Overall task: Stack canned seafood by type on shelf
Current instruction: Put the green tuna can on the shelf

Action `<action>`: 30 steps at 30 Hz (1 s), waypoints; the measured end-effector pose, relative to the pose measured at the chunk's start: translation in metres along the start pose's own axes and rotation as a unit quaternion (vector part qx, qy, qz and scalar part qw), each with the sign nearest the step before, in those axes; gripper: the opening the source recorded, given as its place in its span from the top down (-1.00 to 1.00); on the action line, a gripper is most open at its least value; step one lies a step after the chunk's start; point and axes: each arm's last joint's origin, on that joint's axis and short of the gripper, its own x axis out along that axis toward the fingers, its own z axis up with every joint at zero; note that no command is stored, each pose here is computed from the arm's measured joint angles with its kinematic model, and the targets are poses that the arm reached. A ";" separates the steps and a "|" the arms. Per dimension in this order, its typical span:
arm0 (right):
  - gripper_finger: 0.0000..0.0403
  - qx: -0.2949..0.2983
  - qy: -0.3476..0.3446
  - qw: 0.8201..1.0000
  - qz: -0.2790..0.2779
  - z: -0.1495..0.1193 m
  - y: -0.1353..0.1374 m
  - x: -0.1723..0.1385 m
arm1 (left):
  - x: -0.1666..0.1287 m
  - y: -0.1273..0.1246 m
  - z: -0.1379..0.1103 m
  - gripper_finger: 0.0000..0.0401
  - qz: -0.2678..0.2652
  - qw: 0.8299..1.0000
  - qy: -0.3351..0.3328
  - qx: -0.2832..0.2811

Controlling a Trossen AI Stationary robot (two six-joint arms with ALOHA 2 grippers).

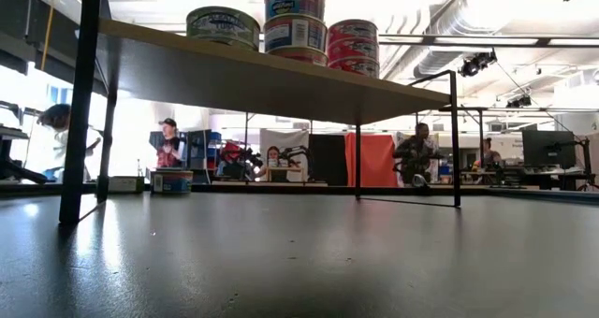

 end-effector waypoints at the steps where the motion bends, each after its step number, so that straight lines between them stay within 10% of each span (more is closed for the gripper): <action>1: 0.42 -0.002 0.006 1.000 -0.001 -0.002 -0.001 0.007 | 0.001 -0.003 -0.003 1.00 0.004 1.000 0.002 0.001; 14: 0.42 -0.026 0.009 0.999 -0.043 -0.014 -0.037 0.092 | -0.009 -0.015 -0.012 1.00 0.078 0.996 -0.030 0.010; 30: 0.42 -0.129 -0.023 0.983 -0.127 -0.022 -0.047 0.106 | -0.009 -0.014 -0.012 1.00 0.095 0.995 -0.032 0.026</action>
